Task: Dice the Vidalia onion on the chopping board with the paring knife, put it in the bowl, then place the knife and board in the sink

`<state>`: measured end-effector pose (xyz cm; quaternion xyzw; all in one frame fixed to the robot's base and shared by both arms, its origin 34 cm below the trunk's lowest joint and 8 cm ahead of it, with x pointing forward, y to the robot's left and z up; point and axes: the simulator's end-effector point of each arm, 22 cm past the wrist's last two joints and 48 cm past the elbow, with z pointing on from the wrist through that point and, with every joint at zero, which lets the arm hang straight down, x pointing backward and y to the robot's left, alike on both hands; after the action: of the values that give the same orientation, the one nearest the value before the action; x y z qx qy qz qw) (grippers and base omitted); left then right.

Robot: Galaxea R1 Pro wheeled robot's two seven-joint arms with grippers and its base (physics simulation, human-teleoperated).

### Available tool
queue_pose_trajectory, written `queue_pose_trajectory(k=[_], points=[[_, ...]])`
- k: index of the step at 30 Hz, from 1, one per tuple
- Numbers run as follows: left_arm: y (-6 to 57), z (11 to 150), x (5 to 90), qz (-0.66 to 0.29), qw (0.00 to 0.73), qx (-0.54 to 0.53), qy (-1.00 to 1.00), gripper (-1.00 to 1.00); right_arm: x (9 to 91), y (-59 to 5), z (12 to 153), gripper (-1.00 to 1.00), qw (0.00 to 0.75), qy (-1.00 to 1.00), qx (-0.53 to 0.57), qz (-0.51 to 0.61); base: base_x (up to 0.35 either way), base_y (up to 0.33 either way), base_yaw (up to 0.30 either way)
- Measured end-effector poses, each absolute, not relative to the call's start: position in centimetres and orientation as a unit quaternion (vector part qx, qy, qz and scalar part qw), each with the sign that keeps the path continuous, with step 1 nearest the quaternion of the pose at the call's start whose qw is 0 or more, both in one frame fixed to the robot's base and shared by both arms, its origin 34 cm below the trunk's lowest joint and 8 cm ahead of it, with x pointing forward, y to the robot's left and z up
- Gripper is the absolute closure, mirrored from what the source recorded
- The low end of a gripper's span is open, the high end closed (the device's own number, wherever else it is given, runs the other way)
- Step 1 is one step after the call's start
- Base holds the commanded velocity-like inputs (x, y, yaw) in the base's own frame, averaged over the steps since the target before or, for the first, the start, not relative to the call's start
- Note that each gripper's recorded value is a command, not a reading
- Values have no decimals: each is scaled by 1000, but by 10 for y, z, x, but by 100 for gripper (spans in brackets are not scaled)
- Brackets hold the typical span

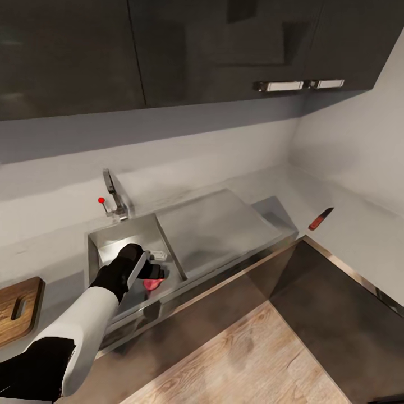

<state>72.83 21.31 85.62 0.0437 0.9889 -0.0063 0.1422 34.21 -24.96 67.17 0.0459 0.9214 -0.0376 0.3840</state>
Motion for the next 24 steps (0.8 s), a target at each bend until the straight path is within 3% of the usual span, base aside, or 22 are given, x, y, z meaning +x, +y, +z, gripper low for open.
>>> queue_pose_trajectory(k=[24], points=[[214, 839, 720, -6, 124, 44, 991, -100, 336, -250, 668, -100, 376, 925, 46, -38, 9, 0, 0]])
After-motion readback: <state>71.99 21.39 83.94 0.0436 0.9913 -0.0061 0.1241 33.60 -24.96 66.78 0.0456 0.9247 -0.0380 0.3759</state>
